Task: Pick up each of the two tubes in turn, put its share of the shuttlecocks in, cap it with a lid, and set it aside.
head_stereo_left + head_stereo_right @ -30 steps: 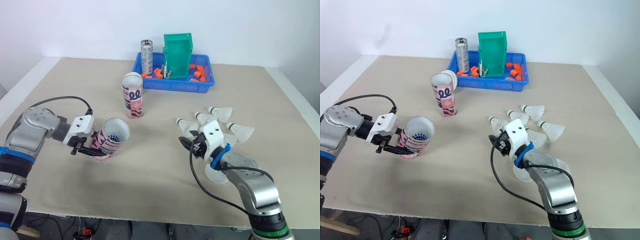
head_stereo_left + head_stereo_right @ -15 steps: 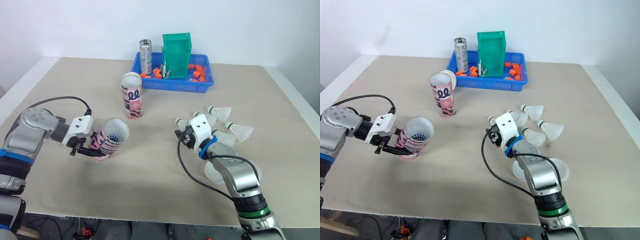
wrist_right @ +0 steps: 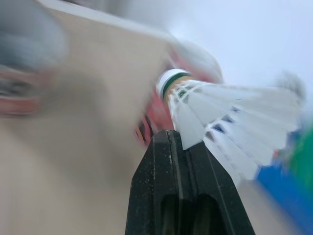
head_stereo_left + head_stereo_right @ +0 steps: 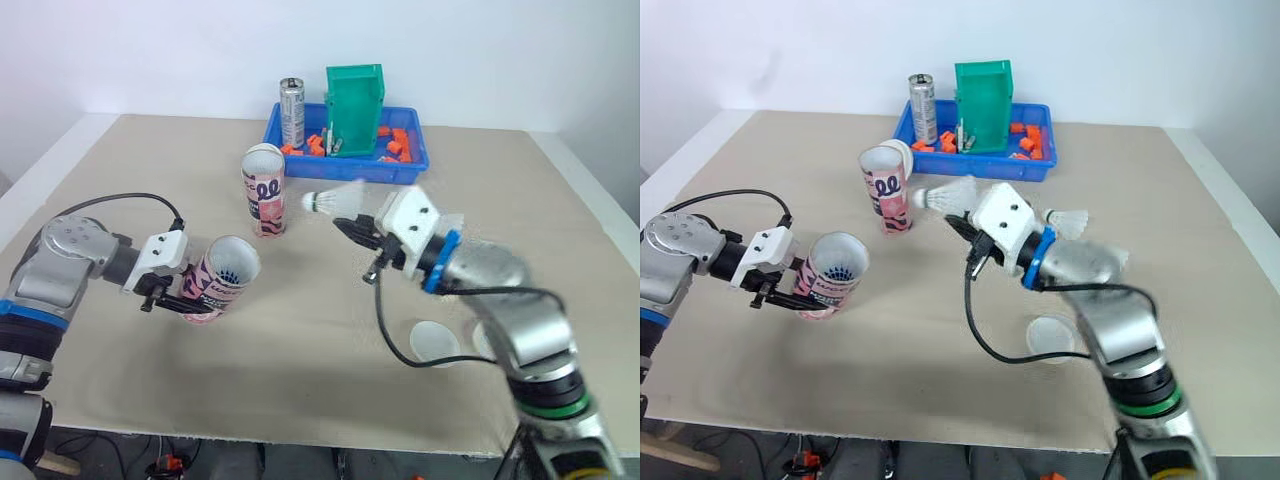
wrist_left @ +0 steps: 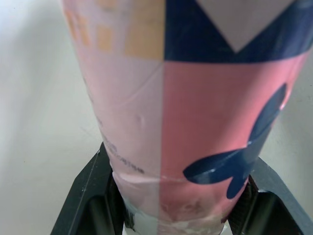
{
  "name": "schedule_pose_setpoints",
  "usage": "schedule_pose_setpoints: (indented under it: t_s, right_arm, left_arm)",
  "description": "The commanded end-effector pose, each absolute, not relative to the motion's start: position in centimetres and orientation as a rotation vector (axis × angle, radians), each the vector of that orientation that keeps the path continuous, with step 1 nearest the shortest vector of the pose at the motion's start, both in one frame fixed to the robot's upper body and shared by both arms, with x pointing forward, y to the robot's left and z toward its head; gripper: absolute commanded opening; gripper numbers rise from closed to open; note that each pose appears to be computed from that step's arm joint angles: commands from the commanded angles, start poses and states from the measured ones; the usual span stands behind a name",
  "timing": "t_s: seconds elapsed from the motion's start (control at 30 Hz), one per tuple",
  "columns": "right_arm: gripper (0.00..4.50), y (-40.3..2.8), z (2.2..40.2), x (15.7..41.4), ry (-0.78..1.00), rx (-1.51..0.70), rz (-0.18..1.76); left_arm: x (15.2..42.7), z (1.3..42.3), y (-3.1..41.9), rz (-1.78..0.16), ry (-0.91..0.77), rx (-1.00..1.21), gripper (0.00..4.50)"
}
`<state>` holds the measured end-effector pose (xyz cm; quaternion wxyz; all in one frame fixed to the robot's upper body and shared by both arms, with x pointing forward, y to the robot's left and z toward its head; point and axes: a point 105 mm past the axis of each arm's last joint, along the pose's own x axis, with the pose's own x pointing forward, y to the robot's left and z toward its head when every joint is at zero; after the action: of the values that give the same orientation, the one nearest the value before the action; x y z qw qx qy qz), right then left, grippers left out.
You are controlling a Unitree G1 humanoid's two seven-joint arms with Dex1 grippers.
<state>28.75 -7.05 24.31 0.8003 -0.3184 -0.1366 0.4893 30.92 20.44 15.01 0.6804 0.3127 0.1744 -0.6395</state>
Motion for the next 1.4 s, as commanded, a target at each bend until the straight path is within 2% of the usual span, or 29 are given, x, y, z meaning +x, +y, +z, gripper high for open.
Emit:
schedule_pose_setpoints:
  t_s: [0.03, 0.17, 0.33, 0.43, 0.63, 0.73, 0.83, 0.93, 0.97, 1.0, 1.07, 1.17, 1.27, 1.4]
  right_arm:
    - [0.02, -5.9, 25.2, 25.2, -0.377, -0.816, 1.307]
    - [0.02, -4.4, 24.8, 24.4, -0.375, -0.869, 1.473]
    - [0.02, -2.3, 24.6, 27.7, -0.383, -0.951, 1.461]
    - [0.02, -1.2, 24.9, 28.6, -0.408, -0.965, 1.470]
    - [0.02, 0.0, 24.6, 28.3, -0.426, -0.983, 1.560]
    - [0.02, 0.6, 23.9, 27.7, -0.360, -0.944, 1.649]
    - [0.92, 1.2, 24.2, 27.2, -0.315, -0.878, 1.697]
    - [2.31, 1.6, 25.3, 26.9, -0.318, -0.824, 1.712]
    - [2.55, 1.6, 25.8, 26.7, -0.305, -0.773, 1.724]
    - [3.13, 1.0, 26.6, 26.6, -0.302, -0.708, 1.725]
    - [3.13, 0.0, 27.5, 26.4, -0.296, -0.612, 1.715]
    - [3.13, -3.2, 27.9, 27.2, -0.272, -0.507, 1.584]
    - [3.13, -9.0, 26.8, 28.8, -0.217, -0.386, 1.263]
    - [3.13, -14.4, 24.3, 28.6, -0.121, -0.336, 0.981]
  left_arm:
    - [30.9, 14.7, 19.8, -1.466, 0.390, 0.698, 2.21]
    - [30.9, 14.4, 19.7, -1.469, 0.390, 0.695, 2.21]
    - [30.8, 14.3, 19.6, -1.466, 0.385, 0.689, 2.21]
    - [30.6, 14.3, 19.7, -1.462, 0.387, 0.683, 2.21]
    - [30.3, 14.4, 20.0, -1.450, 0.393, 0.679, 2.21]
    - [30.2, 14.5, 20.1, -1.446, 0.395, 0.678, 2.21]
    - [30.2, 14.5, 20.1, -1.445, 0.396, 0.679, 2.21]
    - [30.2, 14.6, 20.1, -1.445, 0.395, 0.681, 2.21]
    - [30.3, 14.6, 20.0, -1.446, 0.393, 0.682, 2.21]
    - [30.3, 14.6, 20.0, -1.448, 0.391, 0.683, 2.21]
    - [30.3, 14.6, 19.8, -1.450, 0.385, 0.681, 2.21]
    - [30.2, 14.5, 19.7, -1.454, 0.383, 0.679, 2.21]
    - [30.0, 14.3, 19.8, -1.455, 0.387, 0.674, 2.21]
    - [30.0, 14.2, 19.7, -1.459, 0.387, 0.670, 2.21]
